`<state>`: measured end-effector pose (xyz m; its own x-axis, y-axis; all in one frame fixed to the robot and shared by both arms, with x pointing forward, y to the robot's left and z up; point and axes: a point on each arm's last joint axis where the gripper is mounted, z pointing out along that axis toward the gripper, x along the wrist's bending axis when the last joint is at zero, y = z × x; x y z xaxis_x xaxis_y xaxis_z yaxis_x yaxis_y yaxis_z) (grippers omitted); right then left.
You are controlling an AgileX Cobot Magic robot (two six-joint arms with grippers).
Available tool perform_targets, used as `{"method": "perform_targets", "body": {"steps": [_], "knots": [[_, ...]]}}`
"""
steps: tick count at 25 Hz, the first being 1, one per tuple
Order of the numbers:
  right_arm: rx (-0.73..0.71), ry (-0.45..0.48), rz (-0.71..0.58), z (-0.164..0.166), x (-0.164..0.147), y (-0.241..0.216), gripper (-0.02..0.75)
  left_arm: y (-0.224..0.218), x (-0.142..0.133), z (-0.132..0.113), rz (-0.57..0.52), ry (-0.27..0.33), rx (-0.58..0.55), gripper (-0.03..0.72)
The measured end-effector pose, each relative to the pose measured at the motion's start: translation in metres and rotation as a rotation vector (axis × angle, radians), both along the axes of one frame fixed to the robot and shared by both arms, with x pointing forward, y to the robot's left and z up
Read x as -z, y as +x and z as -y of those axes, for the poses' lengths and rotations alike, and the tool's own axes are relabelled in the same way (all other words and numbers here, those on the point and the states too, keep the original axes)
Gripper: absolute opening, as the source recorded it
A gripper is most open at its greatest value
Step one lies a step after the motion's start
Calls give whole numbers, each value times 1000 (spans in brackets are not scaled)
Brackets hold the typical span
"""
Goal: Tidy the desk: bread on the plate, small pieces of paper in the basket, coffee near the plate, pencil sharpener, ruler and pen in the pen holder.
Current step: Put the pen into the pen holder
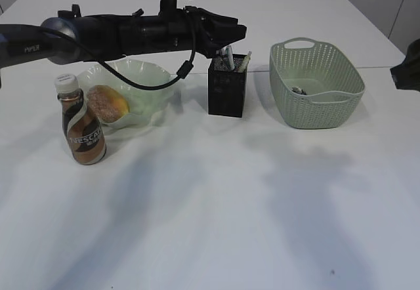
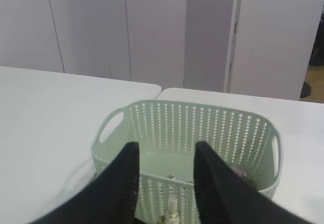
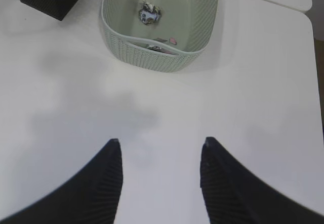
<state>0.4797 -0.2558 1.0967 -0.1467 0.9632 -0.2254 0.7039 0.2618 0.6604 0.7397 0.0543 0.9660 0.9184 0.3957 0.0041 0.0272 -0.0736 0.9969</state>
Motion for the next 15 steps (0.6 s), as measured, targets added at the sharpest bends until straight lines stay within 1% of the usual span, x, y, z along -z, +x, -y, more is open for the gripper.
{"method": "perform_targets", "body": {"steps": [2, 9, 13, 15], "knots": [[0, 2, -1, 0, 0, 0, 403, -1, 0, 1, 0, -1, 5, 274], [1, 5, -1, 0, 0, 0, 403, -1, 0, 2, 0, -2, 8, 286], [1, 5, -1, 0, 0, 0, 403, -4, -17, 1, 9, -16, 6, 286], [1, 5, -1, 0, 0, 0, 403, -5, -30, -2, 20, 1, 5, 286]]}}
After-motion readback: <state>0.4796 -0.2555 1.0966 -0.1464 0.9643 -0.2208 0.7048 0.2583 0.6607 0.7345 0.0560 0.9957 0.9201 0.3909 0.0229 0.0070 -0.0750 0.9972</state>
